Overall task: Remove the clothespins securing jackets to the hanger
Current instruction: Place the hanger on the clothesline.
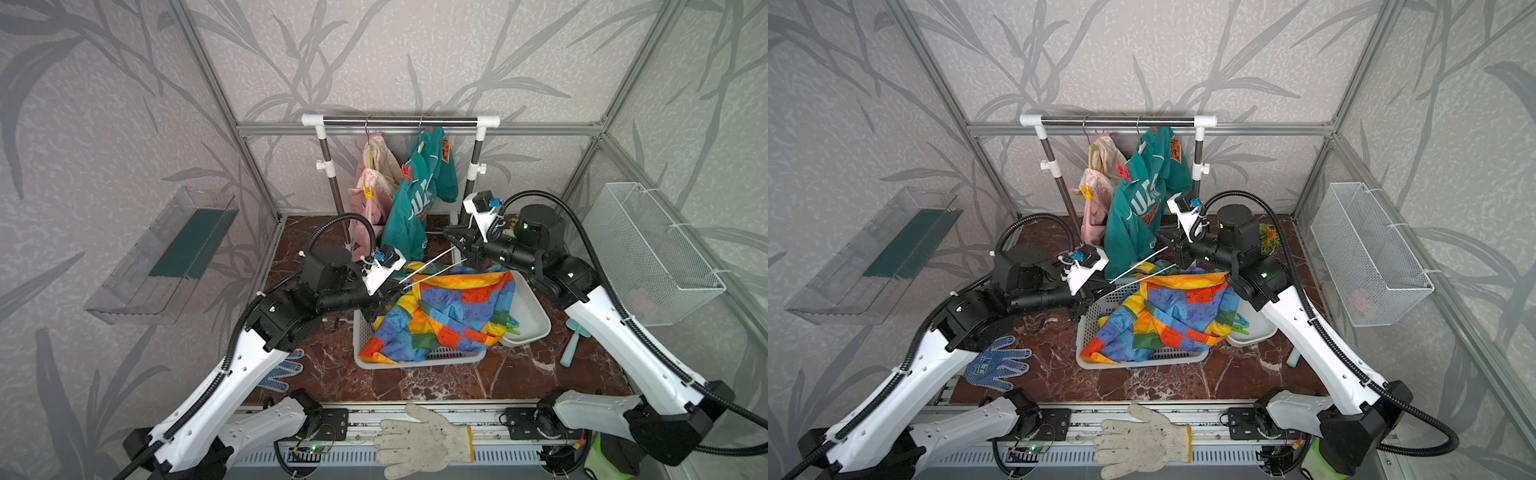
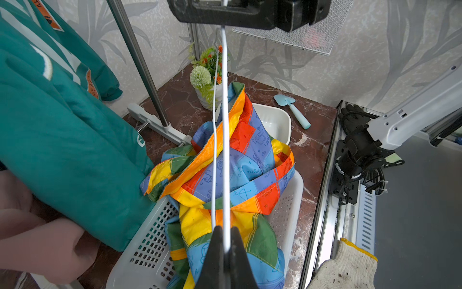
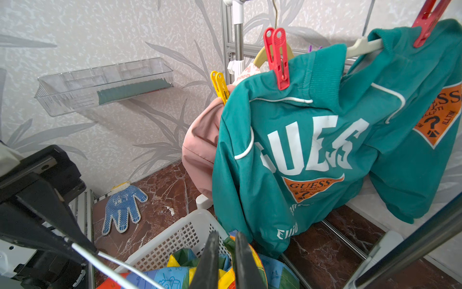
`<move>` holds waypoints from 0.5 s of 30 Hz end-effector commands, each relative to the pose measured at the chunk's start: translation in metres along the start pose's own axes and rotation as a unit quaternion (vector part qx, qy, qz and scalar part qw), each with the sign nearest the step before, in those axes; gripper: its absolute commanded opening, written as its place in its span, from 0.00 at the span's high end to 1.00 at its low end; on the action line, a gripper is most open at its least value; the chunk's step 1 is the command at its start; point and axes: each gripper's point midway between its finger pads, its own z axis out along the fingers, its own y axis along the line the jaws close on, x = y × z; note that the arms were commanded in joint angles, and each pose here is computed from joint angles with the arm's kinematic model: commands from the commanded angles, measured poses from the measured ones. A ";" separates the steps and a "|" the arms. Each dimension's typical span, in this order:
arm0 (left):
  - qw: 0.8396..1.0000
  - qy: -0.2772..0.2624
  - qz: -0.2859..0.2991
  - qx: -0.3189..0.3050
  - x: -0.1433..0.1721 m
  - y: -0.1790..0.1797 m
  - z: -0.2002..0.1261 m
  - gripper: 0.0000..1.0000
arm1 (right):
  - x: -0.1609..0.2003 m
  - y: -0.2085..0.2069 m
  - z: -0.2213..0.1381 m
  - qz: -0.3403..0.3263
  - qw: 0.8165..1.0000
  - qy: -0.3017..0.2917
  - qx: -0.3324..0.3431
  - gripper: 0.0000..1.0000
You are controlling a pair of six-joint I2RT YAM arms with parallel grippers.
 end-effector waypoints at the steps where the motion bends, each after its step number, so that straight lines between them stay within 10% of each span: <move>1: 0.999 -0.025 -0.015 -0.023 -0.011 0.007 -0.005 1.00 | -0.018 -0.003 -0.004 -0.009 1.000 -0.023 0.015 0.88; 3: 0.999 -0.030 -0.024 -0.035 -0.014 0.011 -0.006 1.00 | -0.017 -0.009 -0.004 -0.004 0.999 -0.021 0.033 0.76; 8: 0.995 -0.039 -0.056 -0.077 -0.020 0.025 -0.014 1.00 | -0.019 -0.020 -0.011 0.002 0.997 -0.021 0.071 0.03; 15: 0.988 -0.061 -0.083 -0.113 -0.035 0.034 -0.028 1.00 | -0.025 -0.028 -0.033 -0.007 0.993 -0.036 0.115 0.01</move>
